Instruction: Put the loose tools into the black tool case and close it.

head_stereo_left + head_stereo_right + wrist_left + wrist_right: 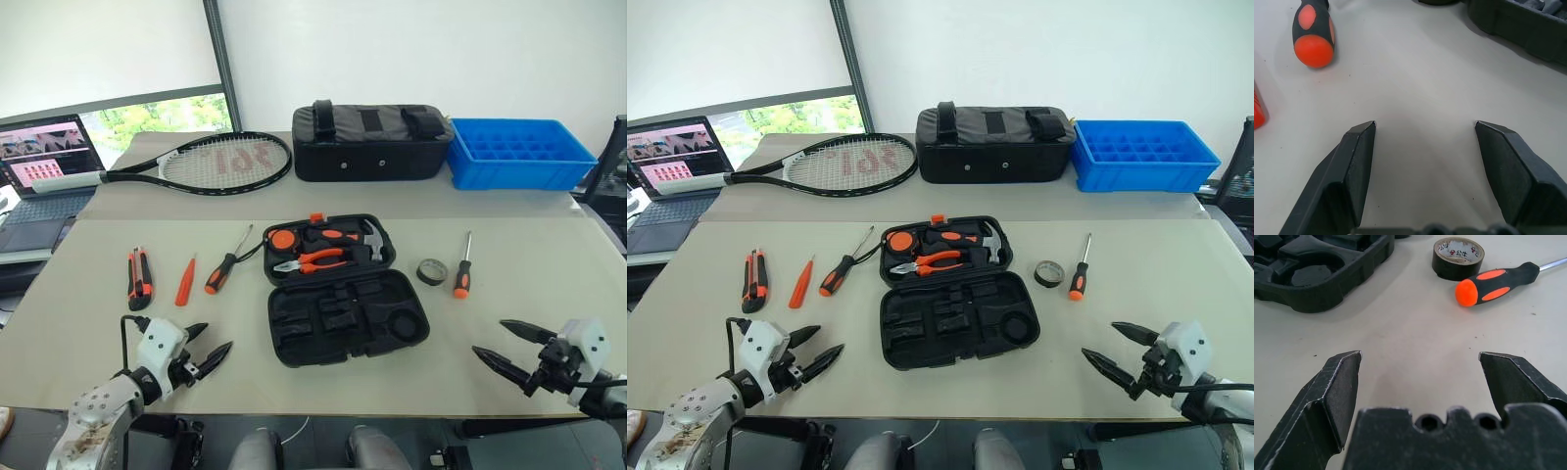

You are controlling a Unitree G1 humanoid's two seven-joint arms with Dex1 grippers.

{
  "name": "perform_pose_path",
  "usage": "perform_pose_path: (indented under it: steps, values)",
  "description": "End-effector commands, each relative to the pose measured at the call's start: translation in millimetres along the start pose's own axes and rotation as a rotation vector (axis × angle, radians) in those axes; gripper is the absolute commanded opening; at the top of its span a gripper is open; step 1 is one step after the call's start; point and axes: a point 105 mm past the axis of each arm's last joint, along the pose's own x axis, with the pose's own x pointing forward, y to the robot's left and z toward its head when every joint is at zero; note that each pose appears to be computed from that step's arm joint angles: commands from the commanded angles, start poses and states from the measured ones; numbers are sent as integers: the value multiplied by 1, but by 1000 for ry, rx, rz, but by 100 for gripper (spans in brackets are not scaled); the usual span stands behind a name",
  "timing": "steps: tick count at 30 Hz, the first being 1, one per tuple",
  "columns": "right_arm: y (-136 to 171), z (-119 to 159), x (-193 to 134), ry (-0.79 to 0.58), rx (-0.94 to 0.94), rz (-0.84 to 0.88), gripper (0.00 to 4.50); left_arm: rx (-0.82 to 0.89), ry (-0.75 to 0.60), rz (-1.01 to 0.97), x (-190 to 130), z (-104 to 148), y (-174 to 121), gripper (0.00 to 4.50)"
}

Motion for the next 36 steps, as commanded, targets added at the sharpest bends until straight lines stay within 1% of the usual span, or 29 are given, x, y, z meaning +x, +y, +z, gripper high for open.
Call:
perform_pose_path:
  steps: [1, 2, 4, 5, 8, 12, 14, 17, 23, 32, 34, 35, 36]
  values:
    - [-1, 25, 1, -83, -44, 14, 444, 47, -72, 18, 2, 30, 9, 347]
    - [2, 31, 3, -104, -50, 41, 444, 26, -117, 30, 6, 46, 15, 347]
    - [6, 38, 5, -126, -65, 77, 444, -15, -182, 33, 10, 68, 20, 347]
    - [8, 45, 5, -148, -81, 109, 444, -6, -168, 61, 14, 74, 27, 347]
    - [13, 63, 4, -222, -108, 166, 444, 39, -112, 148, 22, 83, 46, 347]
    - [19, 75, 4, -243, -126, 245, 444, -1, -108, 248, 29, 99, 67, 347]
    - [20, 81, 5, -250, -147, 278, 444, -7, -62, 264, 38, 99, 71, 347]
    - [21, 93, 10, -285, -173, 304, 444, -35, 0, 229, 58, 95, 66, 347]
    - [26, 102, 15, -324, -193, 345, 444, -96, 115, 182, 86, 76, 57, 347]
    - [24, 100, 8, -330, -198, 356, 444, -146, 224, 193, 98, 55, 59, 347]
    - [24, 99, 8, -333, -198, 355, 450, -160, 232, 196, 98, 53, 59, 294]
    - [24, 99, 8, -335, -198, 355, 450, -161, 233, 197, 98, 53, 59, 280]
    - [25, 100, 8, -337, -198, 355, 450, -161, 232, 198, 98, 54, 59, 245]
